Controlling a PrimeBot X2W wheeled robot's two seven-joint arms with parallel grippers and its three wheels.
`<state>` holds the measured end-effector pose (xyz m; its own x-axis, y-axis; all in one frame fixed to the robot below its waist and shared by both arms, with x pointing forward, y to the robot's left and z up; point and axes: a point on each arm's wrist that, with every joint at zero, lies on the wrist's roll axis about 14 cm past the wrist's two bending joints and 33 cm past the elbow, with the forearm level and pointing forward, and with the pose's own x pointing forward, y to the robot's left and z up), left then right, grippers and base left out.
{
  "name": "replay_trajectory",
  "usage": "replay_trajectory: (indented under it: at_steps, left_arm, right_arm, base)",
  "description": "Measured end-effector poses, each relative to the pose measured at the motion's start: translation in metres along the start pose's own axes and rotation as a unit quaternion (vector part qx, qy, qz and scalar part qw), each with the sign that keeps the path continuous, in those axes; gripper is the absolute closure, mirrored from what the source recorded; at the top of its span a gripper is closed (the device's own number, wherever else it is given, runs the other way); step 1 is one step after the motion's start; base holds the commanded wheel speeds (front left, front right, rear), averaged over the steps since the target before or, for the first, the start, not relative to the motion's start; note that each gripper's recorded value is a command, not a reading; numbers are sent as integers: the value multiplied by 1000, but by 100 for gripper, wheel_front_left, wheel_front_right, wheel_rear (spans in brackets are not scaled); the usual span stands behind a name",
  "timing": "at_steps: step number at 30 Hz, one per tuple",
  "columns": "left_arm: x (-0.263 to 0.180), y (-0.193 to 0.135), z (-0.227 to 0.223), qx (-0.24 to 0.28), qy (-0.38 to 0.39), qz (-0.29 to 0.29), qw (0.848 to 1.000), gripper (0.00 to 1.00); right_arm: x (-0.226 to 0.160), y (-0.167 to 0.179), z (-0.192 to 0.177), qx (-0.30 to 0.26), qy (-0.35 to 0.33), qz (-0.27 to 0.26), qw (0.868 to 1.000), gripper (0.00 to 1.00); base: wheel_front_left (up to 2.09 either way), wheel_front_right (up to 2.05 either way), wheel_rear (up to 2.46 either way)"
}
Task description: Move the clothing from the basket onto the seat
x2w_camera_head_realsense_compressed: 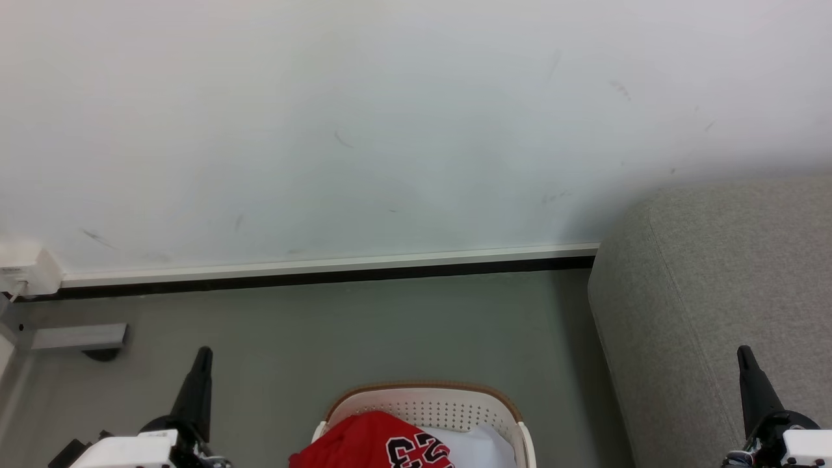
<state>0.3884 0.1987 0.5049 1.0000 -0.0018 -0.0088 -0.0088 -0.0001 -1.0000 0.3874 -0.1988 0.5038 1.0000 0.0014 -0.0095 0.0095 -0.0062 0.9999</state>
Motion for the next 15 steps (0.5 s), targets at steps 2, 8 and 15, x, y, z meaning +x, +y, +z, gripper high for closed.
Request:
replay_trajectory:
  at_steps: [2, 8, 15]
  left_arm:
    - [0, 0, 0, 0, 0, 0, 1000, 100]
    - [0, 0, 0, 0, 0, 0, 1000, 100]
    - [0, 0, 0, 0, 0, 0, 1000, 100]
  right_arm:
    - [0, 0, 0, 0, 0, 0, 1000, 100]
    - [0, 0, 0, 0, 0, 0, 1000, 100]
    - [0, 0, 0, 0, 0, 0, 1000, 100]
  base:
    - [0, 0, 0]
    - [0, 0, 0]
    - [0, 0, 0]
